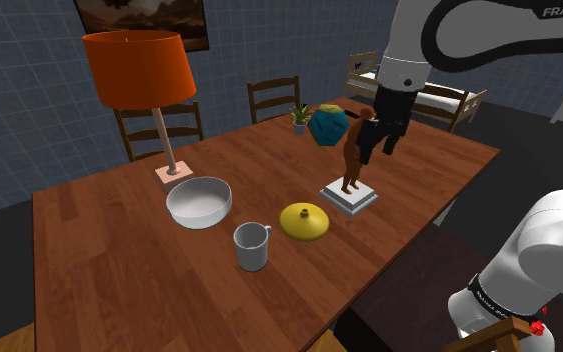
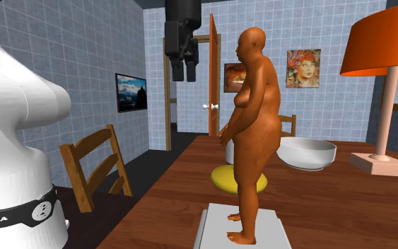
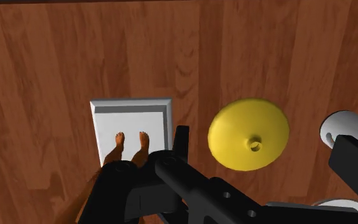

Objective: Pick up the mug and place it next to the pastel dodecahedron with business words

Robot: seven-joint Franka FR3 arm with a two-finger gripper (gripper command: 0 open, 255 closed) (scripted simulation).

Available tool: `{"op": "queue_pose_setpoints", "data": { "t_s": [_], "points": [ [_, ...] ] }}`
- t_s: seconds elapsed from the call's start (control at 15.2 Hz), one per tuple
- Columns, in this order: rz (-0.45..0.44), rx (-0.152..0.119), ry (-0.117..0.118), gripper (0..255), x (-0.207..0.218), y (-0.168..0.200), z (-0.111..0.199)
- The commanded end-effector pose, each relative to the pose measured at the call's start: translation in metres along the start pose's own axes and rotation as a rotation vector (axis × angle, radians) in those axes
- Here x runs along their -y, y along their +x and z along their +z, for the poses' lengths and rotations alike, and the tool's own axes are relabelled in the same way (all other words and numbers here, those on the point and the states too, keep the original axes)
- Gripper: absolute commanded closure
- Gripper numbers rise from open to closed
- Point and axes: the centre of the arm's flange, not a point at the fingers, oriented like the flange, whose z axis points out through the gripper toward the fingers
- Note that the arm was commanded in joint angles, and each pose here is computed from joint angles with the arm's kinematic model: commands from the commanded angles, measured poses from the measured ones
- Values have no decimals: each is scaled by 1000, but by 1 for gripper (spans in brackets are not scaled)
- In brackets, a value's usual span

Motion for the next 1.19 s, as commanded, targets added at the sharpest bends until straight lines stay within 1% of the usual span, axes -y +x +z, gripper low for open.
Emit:
{"op": "queue_pose_setpoints", "data": {
  "t_s": [0.0,1.12],
  "points": [
    [2,-3,-9,0,24,6,13],
    [7,-19,-90,0,219,67,127]
  ]
}}
